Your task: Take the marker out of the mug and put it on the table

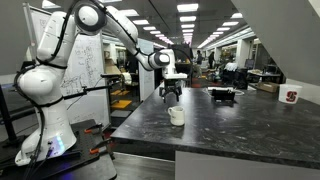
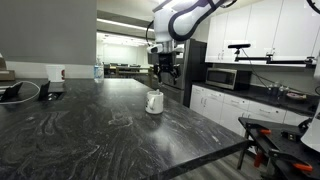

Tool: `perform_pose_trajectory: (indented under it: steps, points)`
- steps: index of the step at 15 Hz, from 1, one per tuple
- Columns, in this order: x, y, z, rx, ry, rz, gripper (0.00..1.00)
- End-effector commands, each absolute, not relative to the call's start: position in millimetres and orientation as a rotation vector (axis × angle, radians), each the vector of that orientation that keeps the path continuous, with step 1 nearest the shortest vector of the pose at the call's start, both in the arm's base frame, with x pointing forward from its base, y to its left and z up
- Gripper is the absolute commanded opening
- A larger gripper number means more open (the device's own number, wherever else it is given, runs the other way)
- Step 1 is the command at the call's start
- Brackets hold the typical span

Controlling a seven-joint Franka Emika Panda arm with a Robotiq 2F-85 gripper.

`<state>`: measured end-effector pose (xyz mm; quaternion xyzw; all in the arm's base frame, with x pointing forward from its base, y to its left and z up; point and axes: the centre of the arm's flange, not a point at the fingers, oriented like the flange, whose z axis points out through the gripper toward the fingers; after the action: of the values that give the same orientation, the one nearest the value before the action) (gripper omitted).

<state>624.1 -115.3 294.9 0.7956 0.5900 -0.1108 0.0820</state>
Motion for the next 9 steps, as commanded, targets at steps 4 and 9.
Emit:
perform_pose_trajectory:
  steps: [4,9]
  points:
    - [644.2,-116.1,280.8,2.36,1.796,-0.279,0.58]
    - [658.8,-125.5,270.6,2.36,1.785,-0.279,0.72]
